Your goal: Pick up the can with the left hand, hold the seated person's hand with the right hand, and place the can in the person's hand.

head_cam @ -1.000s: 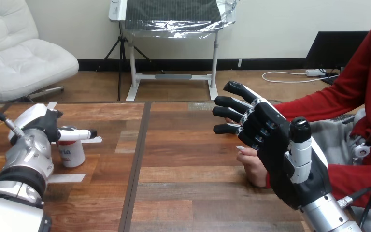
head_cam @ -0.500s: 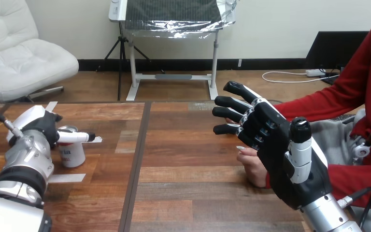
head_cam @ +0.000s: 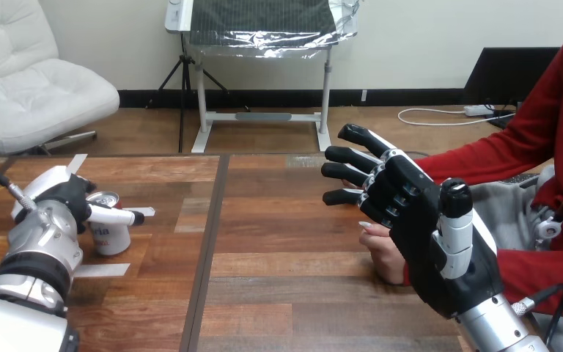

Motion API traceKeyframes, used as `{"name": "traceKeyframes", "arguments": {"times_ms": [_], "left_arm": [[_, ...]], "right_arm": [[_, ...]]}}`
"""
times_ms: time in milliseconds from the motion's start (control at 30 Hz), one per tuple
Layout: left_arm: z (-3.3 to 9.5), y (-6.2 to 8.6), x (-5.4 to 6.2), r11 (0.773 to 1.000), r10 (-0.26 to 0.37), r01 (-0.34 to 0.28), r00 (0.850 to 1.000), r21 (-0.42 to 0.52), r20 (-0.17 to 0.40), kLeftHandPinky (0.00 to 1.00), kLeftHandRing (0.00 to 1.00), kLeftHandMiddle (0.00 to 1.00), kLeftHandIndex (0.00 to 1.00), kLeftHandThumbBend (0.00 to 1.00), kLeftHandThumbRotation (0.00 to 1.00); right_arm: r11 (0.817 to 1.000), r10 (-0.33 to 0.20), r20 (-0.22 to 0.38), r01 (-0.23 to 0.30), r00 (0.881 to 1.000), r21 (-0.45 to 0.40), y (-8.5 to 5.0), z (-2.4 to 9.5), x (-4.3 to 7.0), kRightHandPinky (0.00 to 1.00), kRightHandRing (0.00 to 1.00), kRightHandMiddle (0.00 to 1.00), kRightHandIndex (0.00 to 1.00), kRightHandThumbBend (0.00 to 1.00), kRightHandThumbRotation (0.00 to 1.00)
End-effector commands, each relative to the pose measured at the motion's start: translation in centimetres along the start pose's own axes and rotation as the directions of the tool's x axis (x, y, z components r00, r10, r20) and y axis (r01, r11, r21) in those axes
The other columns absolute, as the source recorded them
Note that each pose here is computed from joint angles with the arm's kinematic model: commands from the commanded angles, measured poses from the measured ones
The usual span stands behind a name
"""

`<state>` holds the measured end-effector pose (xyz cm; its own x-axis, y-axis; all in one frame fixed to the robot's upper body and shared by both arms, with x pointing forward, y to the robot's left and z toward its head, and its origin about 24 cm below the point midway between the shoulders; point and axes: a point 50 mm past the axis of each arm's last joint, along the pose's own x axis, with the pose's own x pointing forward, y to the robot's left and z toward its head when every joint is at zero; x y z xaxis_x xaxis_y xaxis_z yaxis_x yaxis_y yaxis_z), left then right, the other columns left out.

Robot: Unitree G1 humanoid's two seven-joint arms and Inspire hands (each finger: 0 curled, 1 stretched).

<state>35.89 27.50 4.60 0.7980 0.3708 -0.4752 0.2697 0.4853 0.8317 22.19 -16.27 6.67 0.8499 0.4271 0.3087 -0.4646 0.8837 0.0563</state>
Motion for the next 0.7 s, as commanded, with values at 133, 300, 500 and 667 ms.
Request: {"name": "traceKeyframes", "arguments": {"times_ms": [133, 300, 500, 667], "left_arm": [[2.21, 2.4, -0.23, 0.998, 0.057, -0.059, 0.997, 0.034, 0.059, 0.58, 0.76, 0.82, 0.85, 0.81, 0.35], [2.23, 2.42, -0.23, 0.998, 0.057, -0.059, 0.997, 0.037, 0.061, 0.57, 0.75, 0.81, 0.84, 0.82, 0.34], [2.36, 2.51, -0.25, 0.998, 0.056, -0.059, 0.996, 0.037, 0.065, 0.56, 0.75, 0.81, 0.84, 0.82, 0.33], [2.38, 2.53, -0.26, 0.998, 0.054, -0.057, 0.997, 0.036, 0.063, 0.58, 0.76, 0.83, 0.84, 0.82, 0.31]], "right_arm": [[0.999, 0.021, 0.124, -0.017, 0.992, -0.028, 0.18, 2.12, 1.17, 0.7, 0.82, 0.84, 0.88, 0.95, 1.0], [1.0, 0.02, 0.124, -0.017, 0.992, -0.024, 0.17, 2.1, 1.16, 0.71, 0.82, 0.84, 0.88, 0.95, 1.0], [1.0, 0.021, 0.126, -0.019, 0.992, -0.017, 0.17, 2.07, 1.16, 0.71, 0.83, 0.84, 0.88, 0.95, 1.0], [1.0, 0.021, 0.125, -0.019, 0.992, -0.014, 0.2, 2.07, 1.16, 0.71, 0.83, 0.84, 0.88, 0.95, 1.0]]}}
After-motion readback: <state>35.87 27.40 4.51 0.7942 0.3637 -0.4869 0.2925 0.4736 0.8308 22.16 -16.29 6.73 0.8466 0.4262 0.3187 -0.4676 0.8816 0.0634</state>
